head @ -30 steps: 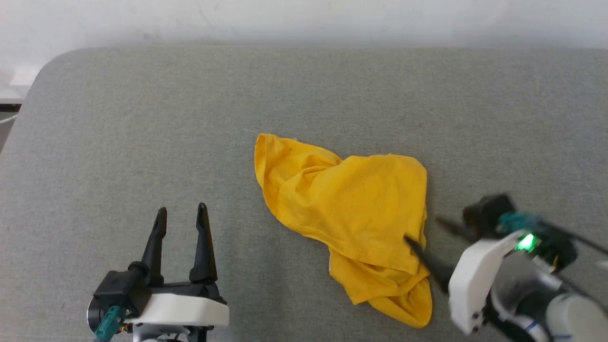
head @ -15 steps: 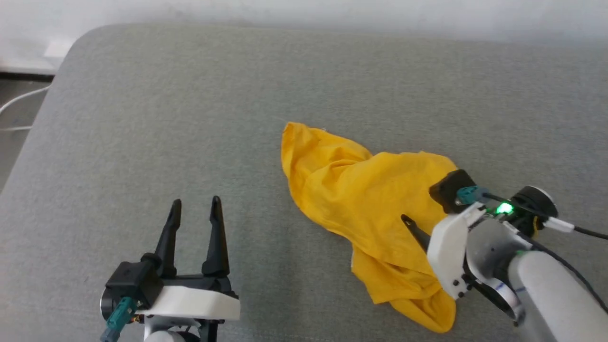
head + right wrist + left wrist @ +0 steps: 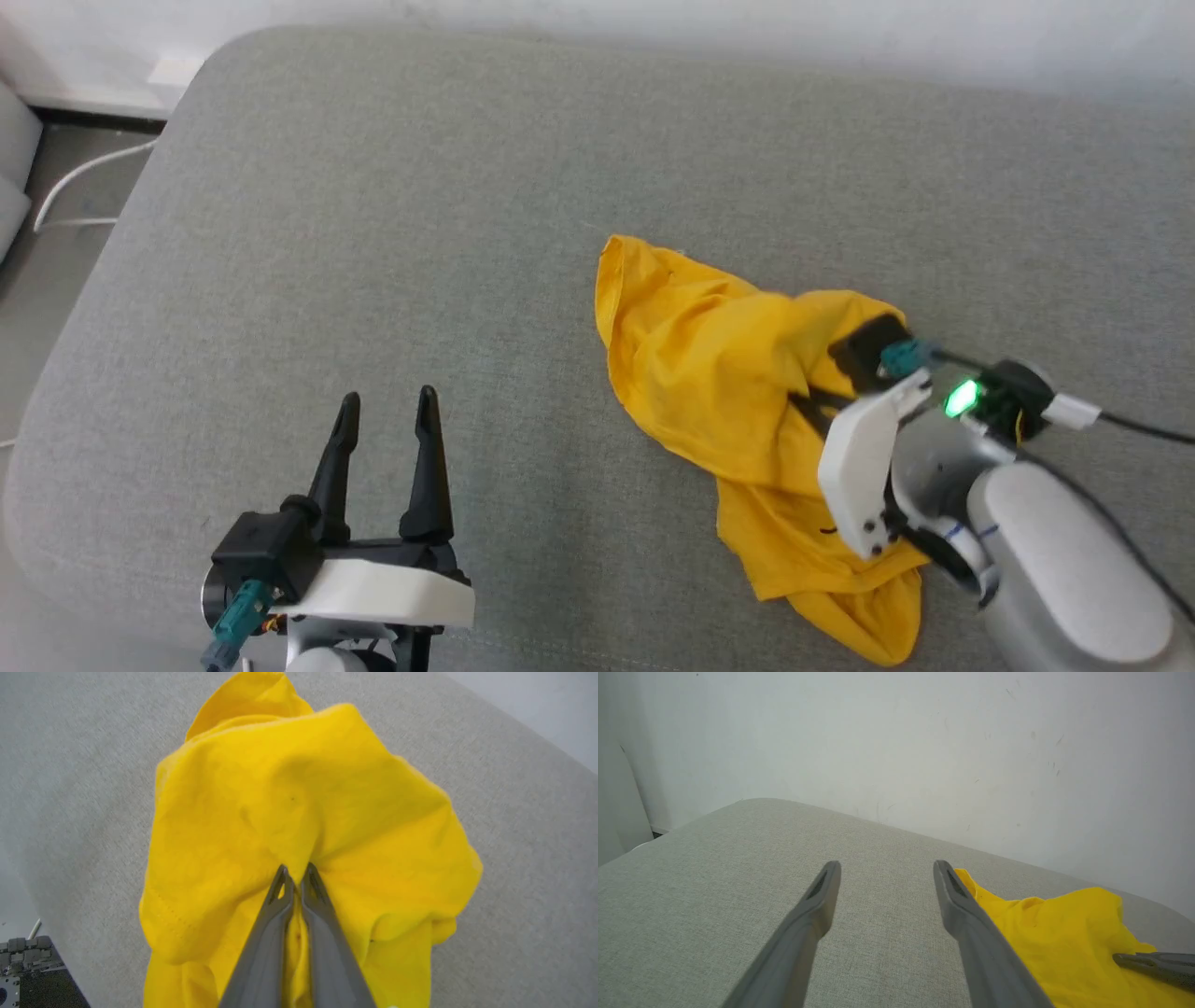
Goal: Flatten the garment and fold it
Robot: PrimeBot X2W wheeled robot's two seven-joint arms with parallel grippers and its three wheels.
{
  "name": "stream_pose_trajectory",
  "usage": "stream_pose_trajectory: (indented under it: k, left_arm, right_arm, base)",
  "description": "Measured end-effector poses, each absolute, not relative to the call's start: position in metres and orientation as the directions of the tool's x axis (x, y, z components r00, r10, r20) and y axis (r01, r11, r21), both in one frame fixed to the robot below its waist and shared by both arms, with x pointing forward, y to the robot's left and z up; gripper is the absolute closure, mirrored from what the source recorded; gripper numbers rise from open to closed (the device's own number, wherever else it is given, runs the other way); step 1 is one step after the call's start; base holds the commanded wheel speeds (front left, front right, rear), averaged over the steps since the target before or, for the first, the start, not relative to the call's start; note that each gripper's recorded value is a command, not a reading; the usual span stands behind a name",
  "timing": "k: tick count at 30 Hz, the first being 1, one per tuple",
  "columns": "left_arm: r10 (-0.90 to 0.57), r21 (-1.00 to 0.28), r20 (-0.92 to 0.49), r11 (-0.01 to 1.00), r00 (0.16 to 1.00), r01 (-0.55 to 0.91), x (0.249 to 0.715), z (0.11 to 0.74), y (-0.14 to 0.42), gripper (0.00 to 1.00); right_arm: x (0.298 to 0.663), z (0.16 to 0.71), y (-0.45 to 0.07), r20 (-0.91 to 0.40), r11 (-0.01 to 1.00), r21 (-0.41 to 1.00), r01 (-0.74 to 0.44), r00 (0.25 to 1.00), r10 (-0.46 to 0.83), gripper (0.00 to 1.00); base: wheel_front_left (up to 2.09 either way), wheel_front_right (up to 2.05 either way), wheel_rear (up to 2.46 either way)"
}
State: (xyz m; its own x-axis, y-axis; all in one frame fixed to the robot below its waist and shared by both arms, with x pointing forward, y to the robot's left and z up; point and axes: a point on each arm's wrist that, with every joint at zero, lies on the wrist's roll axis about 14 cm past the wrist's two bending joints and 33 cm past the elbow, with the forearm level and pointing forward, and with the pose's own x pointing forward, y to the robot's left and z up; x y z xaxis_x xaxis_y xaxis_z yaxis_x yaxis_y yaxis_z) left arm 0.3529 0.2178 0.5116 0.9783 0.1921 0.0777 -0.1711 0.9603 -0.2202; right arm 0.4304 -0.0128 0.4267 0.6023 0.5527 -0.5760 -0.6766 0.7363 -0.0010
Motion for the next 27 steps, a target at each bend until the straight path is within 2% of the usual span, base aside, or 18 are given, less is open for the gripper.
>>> stream_pose_trajectory:
  k: [5,10,17,22,24,25,26,27]
  left_arm:
    - [0.176,-0.229,0.095,0.962,0.980,-0.151,0.354,0.517,0.213,0.00]
    - [0.164,-0.236,0.087,0.962,0.983,-0.139,0.358,0.514,0.208,0.00]
    - [0.158,-0.233,0.059,0.962,0.986,-0.141,0.370,0.505,0.207,0.00]
    - [0.170,-0.225,0.034,0.961,0.985,-0.159,0.377,0.496,0.212,0.00]
    - [0.176,-0.221,0.026,0.961,0.984,-0.166,0.378,0.493,0.214,0.00]
    - [0.178,-0.218,0.023,0.961,0.984,-0.169,0.379,0.492,0.215,0.00]
    - [0.181,-0.216,0.021,0.961,0.983,-0.172,0.380,0.492,0.216,0.00]
    - [0.182,-0.214,0.016,0.961,0.983,-0.174,0.380,0.490,0.216,0.00]
  right_arm:
    - [0.459,0.477,-0.026,-0.472,0.788,0.005,-0.616,0.693,0.545,1.00]
    - [0.502,0.507,-0.071,-0.430,0.863,-0.068,-0.501,0.795,0.428,1.00]
    - [0.551,0.481,-0.146,-0.470,0.930,-0.187,-0.318,0.860,0.200,1.00]
    - [0.567,0.443,-0.179,-0.517,0.931,-0.271,-0.246,0.853,0.076,1.00]
    - [0.569,0.427,-0.188,-0.541,0.921,-0.310,-0.237,0.841,0.034,0.94]
    - [0.569,0.421,-0.192,-0.548,0.916,-0.325,-0.233,0.837,0.018,0.85]
    - [0.569,0.415,-0.194,-0.555,0.914,-0.334,-0.230,0.832,0.007,0.58]
    - [0.569,0.409,-0.196,-0.562,0.915,-0.335,-0.225,0.827,-0.002,0.00]
  base:
    - [0.00,0.00,0.00]
    - [0.00,0.00,0.00]
    - [0.00,0.00,0.00]
    - [0.00,0.00,0.00]
    - [0.00,0.00,0.00]
    - [0.00,0.00,0.00]
    - [0.00,0.00,0.00]
    - [0.00,0.00,0.00]
